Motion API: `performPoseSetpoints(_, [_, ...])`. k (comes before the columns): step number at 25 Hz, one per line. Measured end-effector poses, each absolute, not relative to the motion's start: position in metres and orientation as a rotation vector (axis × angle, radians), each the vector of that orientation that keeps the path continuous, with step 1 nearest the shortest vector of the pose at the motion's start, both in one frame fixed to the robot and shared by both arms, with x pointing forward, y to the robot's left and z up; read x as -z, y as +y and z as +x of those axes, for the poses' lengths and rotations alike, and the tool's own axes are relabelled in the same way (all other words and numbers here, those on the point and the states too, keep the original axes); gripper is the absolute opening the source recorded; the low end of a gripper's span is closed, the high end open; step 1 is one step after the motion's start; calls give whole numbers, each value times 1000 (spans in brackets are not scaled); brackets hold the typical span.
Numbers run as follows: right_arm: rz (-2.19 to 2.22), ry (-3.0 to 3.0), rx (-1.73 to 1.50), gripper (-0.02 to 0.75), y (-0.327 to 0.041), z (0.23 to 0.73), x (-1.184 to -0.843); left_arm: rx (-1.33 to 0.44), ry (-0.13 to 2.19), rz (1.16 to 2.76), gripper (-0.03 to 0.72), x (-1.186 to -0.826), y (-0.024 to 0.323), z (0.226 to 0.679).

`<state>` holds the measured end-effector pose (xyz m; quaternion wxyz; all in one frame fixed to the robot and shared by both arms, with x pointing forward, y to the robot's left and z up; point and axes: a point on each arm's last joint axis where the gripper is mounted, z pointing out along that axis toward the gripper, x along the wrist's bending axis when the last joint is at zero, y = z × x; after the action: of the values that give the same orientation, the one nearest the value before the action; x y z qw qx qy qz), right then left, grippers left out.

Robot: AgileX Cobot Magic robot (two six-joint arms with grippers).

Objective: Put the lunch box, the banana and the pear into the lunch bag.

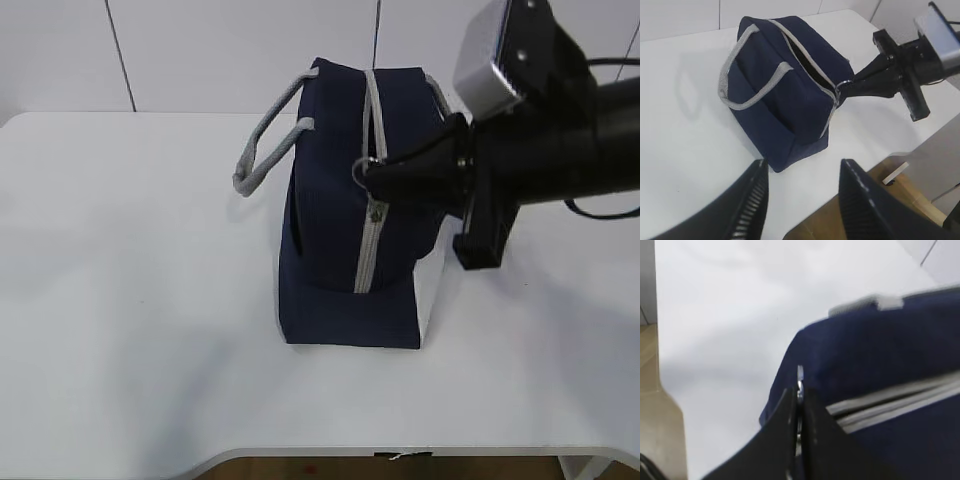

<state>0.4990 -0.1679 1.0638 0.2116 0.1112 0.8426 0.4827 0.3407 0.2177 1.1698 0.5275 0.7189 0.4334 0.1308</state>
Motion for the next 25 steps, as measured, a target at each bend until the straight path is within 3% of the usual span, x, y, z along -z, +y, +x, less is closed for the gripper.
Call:
performPoseSetpoints(12, [187,2235,-1400,6,-161,510,-1118,-306,1036,1715,351,-1170,217,340])
performPoseSetpoints(25, [280,2296,-1402,6,-154,536,-1094,-194,1086,1775,352,-1155,198,364])
